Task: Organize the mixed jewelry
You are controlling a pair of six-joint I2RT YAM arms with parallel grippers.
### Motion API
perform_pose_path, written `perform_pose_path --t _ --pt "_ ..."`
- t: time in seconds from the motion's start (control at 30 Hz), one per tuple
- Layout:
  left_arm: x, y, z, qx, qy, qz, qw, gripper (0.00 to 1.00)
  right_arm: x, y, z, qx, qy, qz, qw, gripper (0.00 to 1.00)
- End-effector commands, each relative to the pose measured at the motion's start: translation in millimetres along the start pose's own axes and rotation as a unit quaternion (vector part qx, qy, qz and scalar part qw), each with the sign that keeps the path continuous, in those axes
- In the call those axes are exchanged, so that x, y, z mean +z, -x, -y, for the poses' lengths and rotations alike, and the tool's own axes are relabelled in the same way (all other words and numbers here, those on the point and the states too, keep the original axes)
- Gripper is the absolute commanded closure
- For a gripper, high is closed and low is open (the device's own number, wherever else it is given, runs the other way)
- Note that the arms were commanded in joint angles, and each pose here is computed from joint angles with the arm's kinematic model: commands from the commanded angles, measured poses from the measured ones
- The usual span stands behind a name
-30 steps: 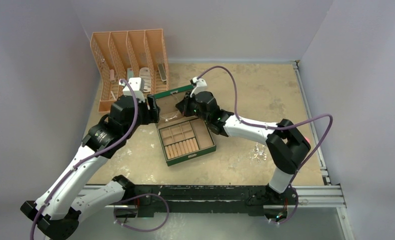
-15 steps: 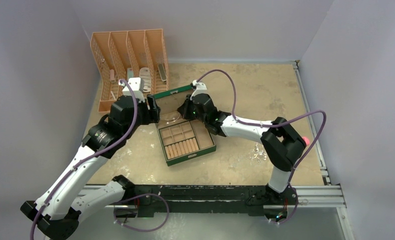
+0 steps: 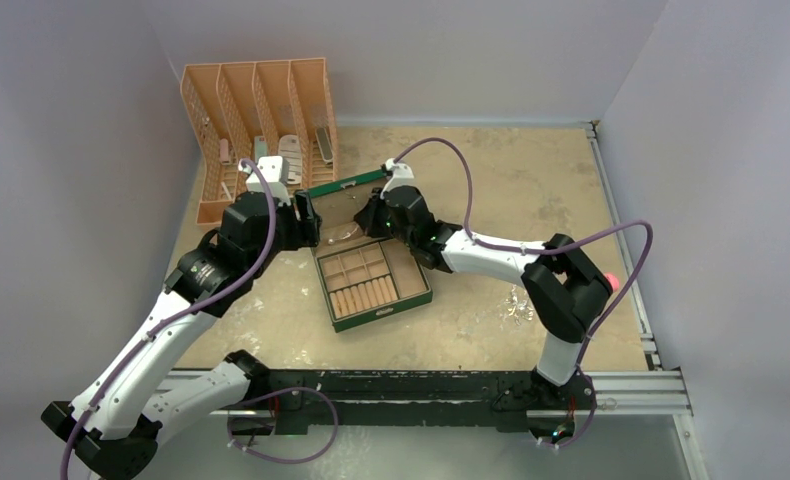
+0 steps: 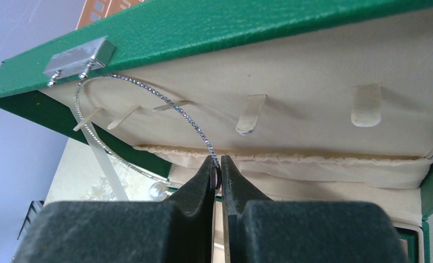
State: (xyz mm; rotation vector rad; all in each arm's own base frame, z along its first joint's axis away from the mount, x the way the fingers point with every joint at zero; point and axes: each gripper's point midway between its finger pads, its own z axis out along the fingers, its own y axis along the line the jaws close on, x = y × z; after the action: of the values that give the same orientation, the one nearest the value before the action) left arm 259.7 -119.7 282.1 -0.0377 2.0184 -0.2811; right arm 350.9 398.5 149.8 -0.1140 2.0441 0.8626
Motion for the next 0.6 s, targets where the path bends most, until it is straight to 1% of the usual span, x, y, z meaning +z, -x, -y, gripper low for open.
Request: perform_pose_path --t 0.0,0.1,0.2,0.27,0.43,0.57 --pt "-3.5 9.3 2.7 -0.014 -0.008 0.019 1.000 0.37 3.3 30.8 -22.7 0.005 0.028 0.041 0.999 0.91" --pt "-4.5 9.9 2.8 -0.015 -0.009 0.020 1.000 0.37 3.6 26.6 -18.3 0.009 0.018 0.034 0.999 0.82" --pt "-5.0 10.7 4.0 -0.014 -0.013 0.020 1.000 0.37 -0.4 18.4 -15.9 0.026 0.016 0.020 0.999 0.71" --pt "-4.8 10.9 6.7 -0.013 -0.019 0.018 1.000 0.37 -5.6 19.4 -14.2 0.035 0.013 0.024 0.999 0.63" --pt "-4.0 11.1 16.1 -0.013 -0.041 0.013 0.999 0.37 -24.1 28.8 -13.6 0.066 0.006 0.037 0.997 0.48" --pt "-2.1 10.7 24.0 -0.011 -0.060 0.010 0.998 0.37 -45.5 39.8 -10.7 0.125 0.000 0.059 0.990 0.43"
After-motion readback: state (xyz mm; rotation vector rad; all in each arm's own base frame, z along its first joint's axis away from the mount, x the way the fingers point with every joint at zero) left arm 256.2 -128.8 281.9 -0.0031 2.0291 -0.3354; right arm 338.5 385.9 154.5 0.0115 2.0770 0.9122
